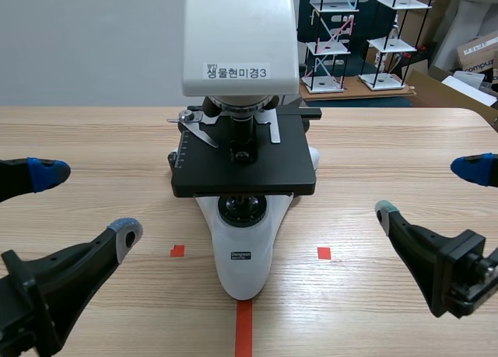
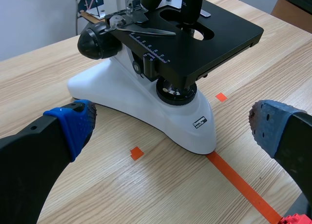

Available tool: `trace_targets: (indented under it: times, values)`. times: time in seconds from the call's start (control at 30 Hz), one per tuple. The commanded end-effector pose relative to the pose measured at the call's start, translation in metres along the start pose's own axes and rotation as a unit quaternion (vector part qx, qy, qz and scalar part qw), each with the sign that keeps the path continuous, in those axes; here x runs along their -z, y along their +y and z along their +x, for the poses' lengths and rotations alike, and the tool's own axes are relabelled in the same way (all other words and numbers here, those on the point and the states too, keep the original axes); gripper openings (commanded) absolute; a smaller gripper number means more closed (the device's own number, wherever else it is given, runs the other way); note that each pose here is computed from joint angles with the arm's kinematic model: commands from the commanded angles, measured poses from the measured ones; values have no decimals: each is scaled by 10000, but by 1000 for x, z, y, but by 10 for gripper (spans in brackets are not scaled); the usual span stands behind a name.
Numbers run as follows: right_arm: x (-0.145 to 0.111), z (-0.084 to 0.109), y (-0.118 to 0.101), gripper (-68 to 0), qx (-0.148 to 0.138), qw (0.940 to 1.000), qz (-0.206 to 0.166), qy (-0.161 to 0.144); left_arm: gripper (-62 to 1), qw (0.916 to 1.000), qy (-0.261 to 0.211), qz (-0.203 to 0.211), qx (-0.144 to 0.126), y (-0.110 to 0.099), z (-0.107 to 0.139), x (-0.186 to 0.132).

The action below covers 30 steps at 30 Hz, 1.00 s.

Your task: Point at the coarse focus knob

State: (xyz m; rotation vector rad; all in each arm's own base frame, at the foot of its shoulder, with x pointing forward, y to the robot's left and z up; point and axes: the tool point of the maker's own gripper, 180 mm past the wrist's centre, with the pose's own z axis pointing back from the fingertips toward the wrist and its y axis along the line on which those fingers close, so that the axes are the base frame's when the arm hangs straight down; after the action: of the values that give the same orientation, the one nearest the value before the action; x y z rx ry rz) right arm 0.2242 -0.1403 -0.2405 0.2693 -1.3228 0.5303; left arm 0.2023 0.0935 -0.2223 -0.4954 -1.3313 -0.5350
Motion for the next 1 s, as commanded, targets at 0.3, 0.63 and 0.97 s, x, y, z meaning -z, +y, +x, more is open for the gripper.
trace_targets:
  times: [0.3,0.63,0.97]
  values:
    - [0,4,1,4,-91,9999,42,-69,14,9999,-156,-10,31,0,10,1]
    - [0,4,1,4,-88,9999,42,-74,14,9999,-157,-9,30,0,10,1]
    - [0,4,1,4,-88,9999,42,-74,14,9992,-404,-10,31,0,18,0]
